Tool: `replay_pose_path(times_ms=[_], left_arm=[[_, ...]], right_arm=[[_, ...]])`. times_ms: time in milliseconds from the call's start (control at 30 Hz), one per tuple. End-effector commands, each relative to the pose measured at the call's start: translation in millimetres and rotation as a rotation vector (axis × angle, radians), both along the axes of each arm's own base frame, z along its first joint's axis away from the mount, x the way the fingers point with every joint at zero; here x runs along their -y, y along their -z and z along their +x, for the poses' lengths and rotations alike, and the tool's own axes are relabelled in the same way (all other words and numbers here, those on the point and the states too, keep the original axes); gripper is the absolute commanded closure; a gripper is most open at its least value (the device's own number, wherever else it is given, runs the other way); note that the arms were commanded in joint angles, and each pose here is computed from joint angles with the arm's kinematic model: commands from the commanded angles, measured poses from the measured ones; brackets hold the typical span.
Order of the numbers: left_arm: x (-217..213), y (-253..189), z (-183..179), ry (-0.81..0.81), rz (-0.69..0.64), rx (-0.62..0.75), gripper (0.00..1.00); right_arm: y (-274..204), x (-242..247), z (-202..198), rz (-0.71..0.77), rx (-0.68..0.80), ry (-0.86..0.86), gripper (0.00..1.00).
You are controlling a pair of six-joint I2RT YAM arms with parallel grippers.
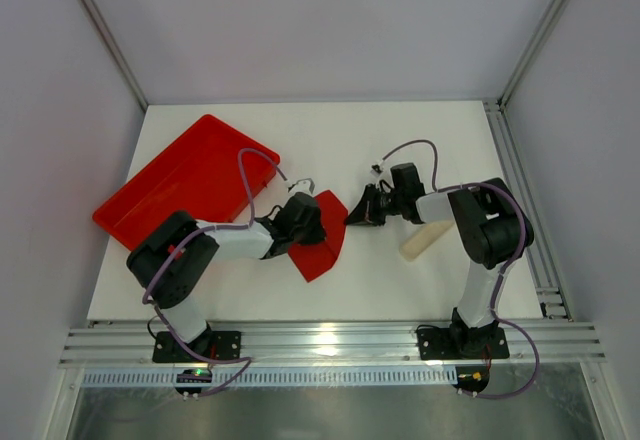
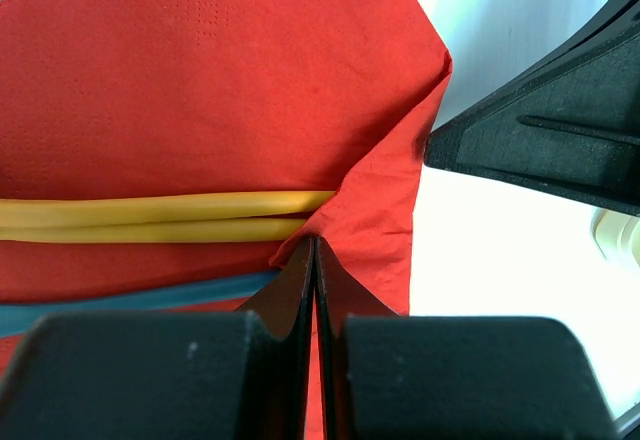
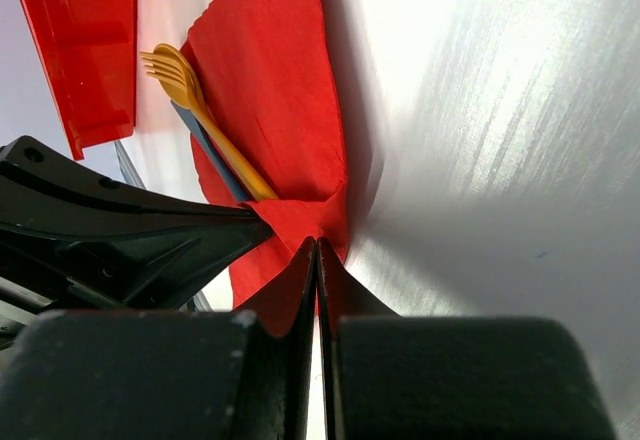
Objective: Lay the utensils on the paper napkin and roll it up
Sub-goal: Roll the napkin at the center of the board.
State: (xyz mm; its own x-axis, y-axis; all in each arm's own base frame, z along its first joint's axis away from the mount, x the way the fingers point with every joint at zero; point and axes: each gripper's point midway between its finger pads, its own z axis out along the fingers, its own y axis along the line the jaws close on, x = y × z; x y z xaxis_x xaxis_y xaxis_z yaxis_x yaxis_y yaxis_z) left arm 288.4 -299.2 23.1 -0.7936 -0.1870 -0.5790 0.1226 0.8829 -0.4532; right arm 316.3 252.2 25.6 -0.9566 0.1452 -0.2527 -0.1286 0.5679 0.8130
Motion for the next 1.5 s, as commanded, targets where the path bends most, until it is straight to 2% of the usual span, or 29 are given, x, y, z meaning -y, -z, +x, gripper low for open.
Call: replay_pose_path(times_ms=[0, 533, 1067, 1467], left_arm=[[-2, 2, 6, -0.001, 0.017, 0.021, 1.00], [-2, 1, 7, 0.000, 0.018, 0.023, 1.00], [-3, 5, 6, 0.004, 0.027, 0.018, 1.00], [-3, 3, 6, 0.011, 0.028, 0.020, 1.00]], right_arm=[[-14, -4, 10, 0.039, 0.065, -0.003, 0.96], [9, 0, 28, -0.021, 0.035, 0.049, 0.96], [-1, 3, 49, 0.011, 0.041, 0.077, 0.96], [-28, -1, 22, 0.116, 0.099, 0.052, 0.96]])
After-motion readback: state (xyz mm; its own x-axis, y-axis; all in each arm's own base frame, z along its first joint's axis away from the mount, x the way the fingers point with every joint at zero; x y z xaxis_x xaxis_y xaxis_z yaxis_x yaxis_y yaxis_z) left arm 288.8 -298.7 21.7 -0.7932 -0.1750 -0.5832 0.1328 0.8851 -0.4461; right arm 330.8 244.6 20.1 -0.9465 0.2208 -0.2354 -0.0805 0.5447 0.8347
